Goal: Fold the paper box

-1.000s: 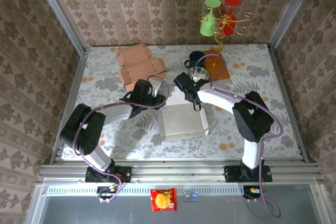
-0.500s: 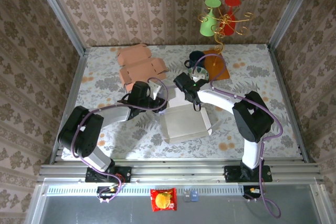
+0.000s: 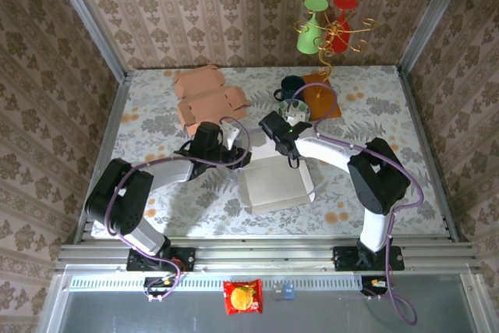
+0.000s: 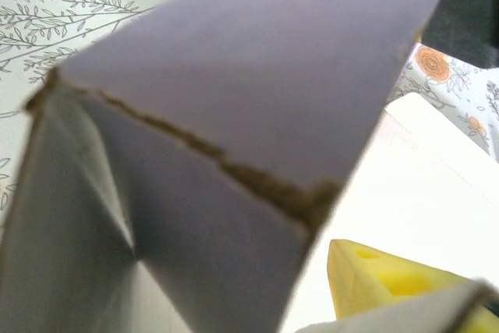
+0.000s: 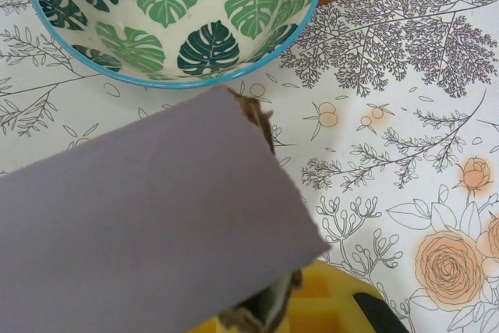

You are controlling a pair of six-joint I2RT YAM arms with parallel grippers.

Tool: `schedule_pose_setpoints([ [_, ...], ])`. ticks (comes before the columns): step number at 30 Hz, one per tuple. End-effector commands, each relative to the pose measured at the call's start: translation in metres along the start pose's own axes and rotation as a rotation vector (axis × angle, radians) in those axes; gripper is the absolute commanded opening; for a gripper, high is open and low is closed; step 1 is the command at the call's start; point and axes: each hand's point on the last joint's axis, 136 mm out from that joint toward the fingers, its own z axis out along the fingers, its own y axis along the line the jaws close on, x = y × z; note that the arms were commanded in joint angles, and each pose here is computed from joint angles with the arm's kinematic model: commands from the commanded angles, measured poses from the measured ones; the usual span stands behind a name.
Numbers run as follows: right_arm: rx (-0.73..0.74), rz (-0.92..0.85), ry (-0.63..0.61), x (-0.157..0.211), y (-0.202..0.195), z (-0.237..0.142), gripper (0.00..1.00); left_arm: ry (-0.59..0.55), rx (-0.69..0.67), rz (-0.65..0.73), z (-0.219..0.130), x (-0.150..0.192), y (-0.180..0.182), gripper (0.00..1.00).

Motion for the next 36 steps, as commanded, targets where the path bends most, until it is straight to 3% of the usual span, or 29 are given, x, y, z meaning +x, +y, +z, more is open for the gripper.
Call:
schedule_pose_setpoints([
  [1, 0.010, 0.004, 0.006, 0.009, -0.004, 0.003, 0.00, -0.050, 0.082, 0.031, -0.012, -0.009, -0.027, 0.51],
  [24, -0.021, -0.020, -0.034, 0.003, -0.008, 0.004, 0.00, 0.017, 0.084, 0.020, -0.034, 0.028, -0.042, 0.58],
  [36, -0.038, -0.031, -0.050, 0.003, -0.013, 0.005, 0.00, 0.012, 0.046, 0.002, -0.056, 0.036, -0.041, 0.50],
])
